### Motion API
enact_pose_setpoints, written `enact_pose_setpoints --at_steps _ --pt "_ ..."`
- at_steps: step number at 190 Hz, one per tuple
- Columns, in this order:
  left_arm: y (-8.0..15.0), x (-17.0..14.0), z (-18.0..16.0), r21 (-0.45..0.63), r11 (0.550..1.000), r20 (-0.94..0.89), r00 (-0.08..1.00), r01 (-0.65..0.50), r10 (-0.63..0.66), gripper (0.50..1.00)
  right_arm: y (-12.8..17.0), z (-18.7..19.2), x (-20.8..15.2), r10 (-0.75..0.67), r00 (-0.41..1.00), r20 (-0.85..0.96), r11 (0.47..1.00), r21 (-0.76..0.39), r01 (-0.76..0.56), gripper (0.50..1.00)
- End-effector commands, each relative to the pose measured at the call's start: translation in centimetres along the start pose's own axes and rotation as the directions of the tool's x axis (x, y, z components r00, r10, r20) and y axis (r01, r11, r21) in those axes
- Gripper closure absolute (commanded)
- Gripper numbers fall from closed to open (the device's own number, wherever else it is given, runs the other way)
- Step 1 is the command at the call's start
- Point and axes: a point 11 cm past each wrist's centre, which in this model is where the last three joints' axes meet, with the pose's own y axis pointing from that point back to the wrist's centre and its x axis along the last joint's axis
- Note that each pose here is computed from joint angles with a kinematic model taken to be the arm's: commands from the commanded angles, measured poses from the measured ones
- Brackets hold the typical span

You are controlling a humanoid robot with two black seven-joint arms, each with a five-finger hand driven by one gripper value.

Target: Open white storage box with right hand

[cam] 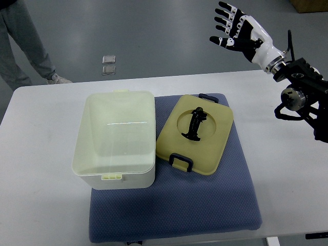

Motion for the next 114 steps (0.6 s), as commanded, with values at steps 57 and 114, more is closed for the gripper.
enact_pose_setpoints --at_steps 57,114 --pt "0.0 0.0 0.0 0.000 1.000 0.000 1.000 0.000 0.000 0.500 3.1 4.9 4.0 0.295 0.928 0.228 0.952 -0.149 -0.266 0.581" --pt "0.0 0.0 0.0 0.000 1.000 0.000 1.000 0.000 0.000 0.500 4.7 9.0 2.6 0.355 0.880 0.316 0.927 -0.239 -0.288 0.570"
